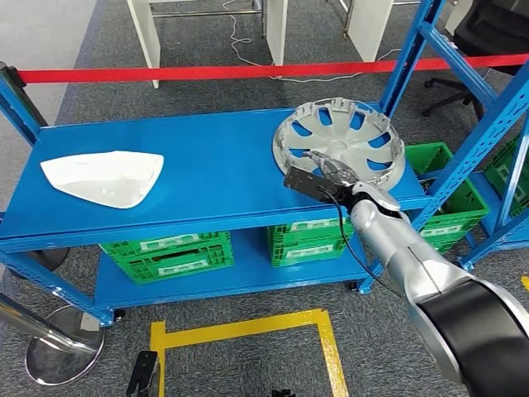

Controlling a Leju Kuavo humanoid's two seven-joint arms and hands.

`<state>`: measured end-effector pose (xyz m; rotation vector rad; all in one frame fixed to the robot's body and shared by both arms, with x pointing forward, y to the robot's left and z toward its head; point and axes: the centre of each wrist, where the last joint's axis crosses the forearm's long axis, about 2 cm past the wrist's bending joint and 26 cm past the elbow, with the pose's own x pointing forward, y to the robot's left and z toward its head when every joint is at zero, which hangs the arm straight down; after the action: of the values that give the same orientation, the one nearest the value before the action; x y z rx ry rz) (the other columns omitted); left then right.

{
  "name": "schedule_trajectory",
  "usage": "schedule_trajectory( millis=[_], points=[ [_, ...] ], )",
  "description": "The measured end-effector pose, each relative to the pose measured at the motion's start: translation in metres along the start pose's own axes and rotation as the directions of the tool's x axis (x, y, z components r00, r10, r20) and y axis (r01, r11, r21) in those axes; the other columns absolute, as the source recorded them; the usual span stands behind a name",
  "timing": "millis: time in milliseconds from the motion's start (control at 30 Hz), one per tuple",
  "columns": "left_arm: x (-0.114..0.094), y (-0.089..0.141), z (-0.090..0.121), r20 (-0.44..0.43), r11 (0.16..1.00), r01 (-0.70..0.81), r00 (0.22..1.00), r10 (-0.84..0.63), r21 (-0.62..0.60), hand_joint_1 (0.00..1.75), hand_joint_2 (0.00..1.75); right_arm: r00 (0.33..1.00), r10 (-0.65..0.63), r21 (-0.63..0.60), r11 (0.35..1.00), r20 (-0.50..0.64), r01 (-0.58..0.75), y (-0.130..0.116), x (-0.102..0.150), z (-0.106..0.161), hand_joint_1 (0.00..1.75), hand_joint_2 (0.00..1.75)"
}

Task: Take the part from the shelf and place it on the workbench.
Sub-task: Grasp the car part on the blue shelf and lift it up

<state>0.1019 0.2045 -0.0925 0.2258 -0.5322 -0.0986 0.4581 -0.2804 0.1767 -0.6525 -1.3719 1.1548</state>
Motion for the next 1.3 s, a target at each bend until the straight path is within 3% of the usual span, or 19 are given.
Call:
schedule_trajectory(
  millis=[300,700,1033,1300],
  points=[
    [-0.001,0.001,0.000,-0.012,1.000,0.002,1.000,-0.002,0.002,0.00,0.00,0.997,0.048,0.021,0.999,-0.058,-0.047,0.006,-0.004,0.002,0.00,1.75],
    [-0.004,0.001,0.001,-0.018,1.000,0.003,1.000,-0.003,0.000,0.00,0.00,0.990,0.112,-0.062,0.991,-0.087,-0.118,0.015,-0.006,0.006,0.00,1.75],
    [-0.001,-0.010,0.005,-0.012,1.000,0.003,1.000,-0.003,0.010,0.00,0.00,0.978,0.149,0.061,0.988,-0.145,-0.142,0.023,-0.018,0.011,0.00,1.75],
    [0.001,-0.006,0.002,-0.006,1.000,0.011,1.000,-0.011,-0.016,0.00,0.00,0.966,0.184,0.094,0.981,-0.184,-0.169,0.014,-0.023,0.011,0.00,1.75]
  ],
)
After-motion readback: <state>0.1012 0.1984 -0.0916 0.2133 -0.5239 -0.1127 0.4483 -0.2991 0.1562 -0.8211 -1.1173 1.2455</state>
